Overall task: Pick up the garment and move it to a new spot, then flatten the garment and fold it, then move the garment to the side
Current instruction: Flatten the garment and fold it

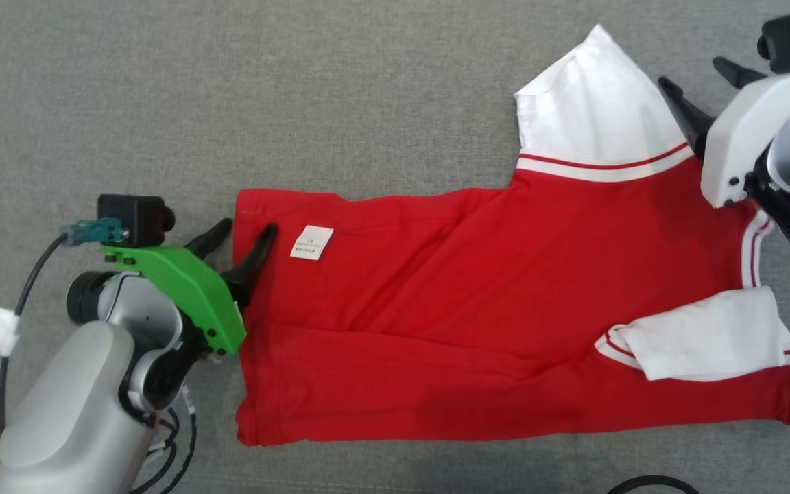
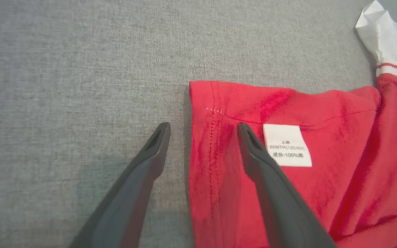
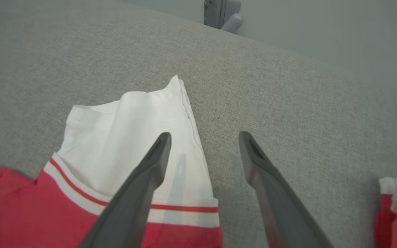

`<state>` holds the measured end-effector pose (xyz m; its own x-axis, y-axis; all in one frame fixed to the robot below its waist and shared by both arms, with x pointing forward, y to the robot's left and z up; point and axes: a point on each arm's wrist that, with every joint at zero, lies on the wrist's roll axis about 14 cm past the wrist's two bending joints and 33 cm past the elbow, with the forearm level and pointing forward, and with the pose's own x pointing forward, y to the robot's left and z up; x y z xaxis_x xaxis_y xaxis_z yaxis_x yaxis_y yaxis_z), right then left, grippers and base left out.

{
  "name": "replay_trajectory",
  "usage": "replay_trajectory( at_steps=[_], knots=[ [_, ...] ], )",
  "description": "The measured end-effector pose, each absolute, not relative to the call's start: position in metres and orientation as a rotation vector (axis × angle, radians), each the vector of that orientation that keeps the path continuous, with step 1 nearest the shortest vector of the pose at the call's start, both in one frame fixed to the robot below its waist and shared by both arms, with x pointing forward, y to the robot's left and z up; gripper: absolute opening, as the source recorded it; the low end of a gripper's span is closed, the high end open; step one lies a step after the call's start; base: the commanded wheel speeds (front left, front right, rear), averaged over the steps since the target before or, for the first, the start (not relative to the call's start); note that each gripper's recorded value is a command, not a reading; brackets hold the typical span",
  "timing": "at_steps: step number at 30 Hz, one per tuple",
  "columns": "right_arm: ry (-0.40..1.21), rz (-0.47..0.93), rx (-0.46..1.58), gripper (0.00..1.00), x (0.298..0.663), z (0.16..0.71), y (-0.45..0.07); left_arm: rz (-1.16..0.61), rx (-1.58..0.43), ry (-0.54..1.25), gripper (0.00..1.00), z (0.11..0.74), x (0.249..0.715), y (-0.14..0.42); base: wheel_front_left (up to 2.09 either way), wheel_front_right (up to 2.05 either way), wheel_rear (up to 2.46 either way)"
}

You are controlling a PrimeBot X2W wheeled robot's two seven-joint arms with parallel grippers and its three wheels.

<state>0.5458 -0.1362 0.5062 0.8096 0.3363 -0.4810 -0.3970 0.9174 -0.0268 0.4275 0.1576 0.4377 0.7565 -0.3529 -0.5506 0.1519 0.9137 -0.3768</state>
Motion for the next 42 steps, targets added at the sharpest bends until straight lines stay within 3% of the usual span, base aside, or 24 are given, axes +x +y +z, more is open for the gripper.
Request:
replay_trajectory(
  at_steps=[8,9,10,11,12,16,22,33,39,42],
  knots=[
    [0.570,0.467,-0.136,1.00,0.583,0.455,-0.085,-0.269,-0.310,0.739,1.00,0.409,0.434,0.164,0.00,0.00,0.00],
    [0.578,0.477,-0.131,1.00,0.584,0.451,-0.079,-0.270,-0.312,0.742,0.59,0.408,0.434,0.165,0.00,0.00,0.00],
    [0.584,0.486,-0.129,1.00,0.586,0.446,-0.074,-0.267,-0.316,0.743,0.30,0.408,0.434,0.166,0.00,0.00,0.00],
    [0.584,0.494,-0.131,0.67,0.588,0.445,-0.070,-0.263,-0.323,0.745,0.00,0.407,0.434,0.168,0.00,0.00,0.00],
    [0.581,0.498,-0.129,0.00,0.591,0.445,-0.067,-0.257,-0.329,0.747,0.00,0.407,0.434,0.170,0.00,0.00,0.00],
    [0.553,0.503,-0.101,0.00,0.599,0.447,-0.062,-0.237,-0.347,0.748,0.00,0.405,0.434,0.177,0.00,0.00,0.00],
    [0.449,0.417,-0.079,0.00,0.616,0.477,-0.095,-0.207,-0.384,0.672,0.00,0.418,0.445,0.183,0.00,0.00,0.00],
    [0.257,0.345,0.004,0.00,0.614,0.541,-0.129,-0.153,-0.383,0.535,0.00,0.451,0.466,0.198,0.00,0.00,0.00],
    [0.187,0.443,0.084,0.00,0.569,0.556,-0.110,-0.192,-0.366,0.454,0.00,0.473,0.462,0.188,0.00,0.00,0.00],
    [0.145,0.486,0.141,0.00,0.527,0.563,-0.113,-0.230,-0.367,0.386,0.00,0.487,0.447,0.177,0.00,0.00,0.00]
  ],
)
